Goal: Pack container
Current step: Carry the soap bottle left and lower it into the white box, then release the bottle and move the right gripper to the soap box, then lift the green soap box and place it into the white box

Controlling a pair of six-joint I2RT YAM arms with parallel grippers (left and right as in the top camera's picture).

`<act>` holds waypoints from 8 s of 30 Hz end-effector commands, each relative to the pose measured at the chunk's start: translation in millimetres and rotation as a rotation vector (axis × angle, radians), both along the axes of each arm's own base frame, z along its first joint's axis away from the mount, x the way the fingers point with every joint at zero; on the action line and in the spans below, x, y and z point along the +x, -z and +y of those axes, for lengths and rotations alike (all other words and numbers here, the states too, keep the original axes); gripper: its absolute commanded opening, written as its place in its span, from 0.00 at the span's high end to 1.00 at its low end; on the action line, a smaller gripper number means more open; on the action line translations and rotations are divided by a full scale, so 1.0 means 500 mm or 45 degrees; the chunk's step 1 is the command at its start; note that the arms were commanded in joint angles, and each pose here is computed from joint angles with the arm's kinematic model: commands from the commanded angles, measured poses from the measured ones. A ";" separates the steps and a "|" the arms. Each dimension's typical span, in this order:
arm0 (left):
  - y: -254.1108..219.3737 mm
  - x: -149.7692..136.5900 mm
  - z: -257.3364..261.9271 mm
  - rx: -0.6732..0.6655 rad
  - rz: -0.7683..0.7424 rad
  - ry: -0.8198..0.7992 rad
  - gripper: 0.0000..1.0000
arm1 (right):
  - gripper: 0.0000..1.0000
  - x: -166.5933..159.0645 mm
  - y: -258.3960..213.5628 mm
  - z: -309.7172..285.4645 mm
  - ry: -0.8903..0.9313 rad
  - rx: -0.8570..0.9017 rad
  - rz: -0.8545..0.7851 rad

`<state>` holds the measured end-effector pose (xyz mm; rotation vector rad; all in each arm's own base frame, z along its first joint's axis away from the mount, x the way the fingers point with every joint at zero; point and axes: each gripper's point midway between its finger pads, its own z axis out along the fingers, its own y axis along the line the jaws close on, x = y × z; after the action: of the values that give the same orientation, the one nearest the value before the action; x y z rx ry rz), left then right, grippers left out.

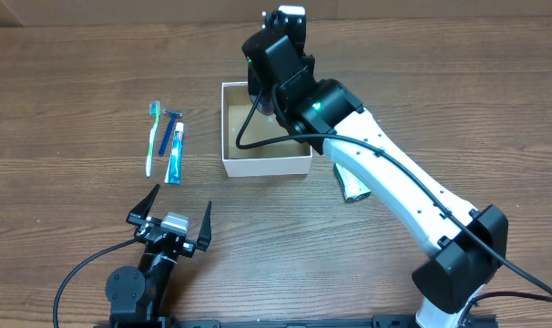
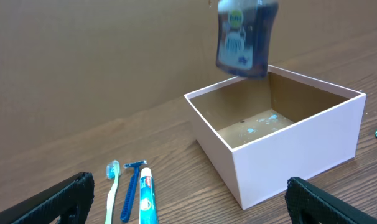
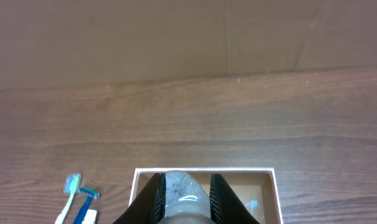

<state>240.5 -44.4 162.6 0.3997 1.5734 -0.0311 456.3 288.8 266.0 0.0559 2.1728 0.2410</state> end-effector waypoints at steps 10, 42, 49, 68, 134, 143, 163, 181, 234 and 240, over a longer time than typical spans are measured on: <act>-0.001 0.001 0.007 0.023 -0.014 -0.017 0.00 | 0.96 0.034 0.162 0.056 0.147 0.040 0.085; -0.001 0.001 0.007 0.022 -0.014 -0.017 0.00 | 0.75 0.053 0.225 0.088 0.131 0.017 0.076; -0.001 0.001 0.007 0.022 -0.014 -0.017 0.00 | 0.52 0.049 0.227 0.101 0.095 0.043 0.095; -0.001 0.001 0.007 0.023 -0.014 -0.017 0.00 | 0.00 0.013 -0.063 0.101 -0.176 0.012 0.099; -0.001 0.001 0.007 0.022 -0.014 -0.017 0.00 | 0.31 -0.270 0.613 -0.424 -0.147 -0.445 1.419; -0.001 0.001 0.007 0.023 -0.014 -0.017 0.00 | 0.59 -0.234 0.618 -0.413 -0.130 -0.413 1.326; -0.001 0.001 0.007 0.023 -0.014 -0.017 0.00 | 0.60 -0.103 0.071 -0.276 -0.243 -0.055 0.693; -0.001 0.001 0.007 0.022 -0.014 -0.017 0.00 | 0.61 -0.006 0.138 -0.048 -0.194 -0.146 0.353; -0.001 0.001 0.007 0.022 -0.014 -0.017 0.00 | 0.32 0.034 0.347 -0.025 -0.124 -0.218 0.569; -0.001 0.001 0.007 0.022 -0.014 -0.017 0.00 | 0.32 0.043 0.244 -0.019 -0.129 -0.167 0.483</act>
<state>240.5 -44.4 162.6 0.3997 1.5734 -0.0311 465.8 276.3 80.6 -0.1107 2.6915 0.0899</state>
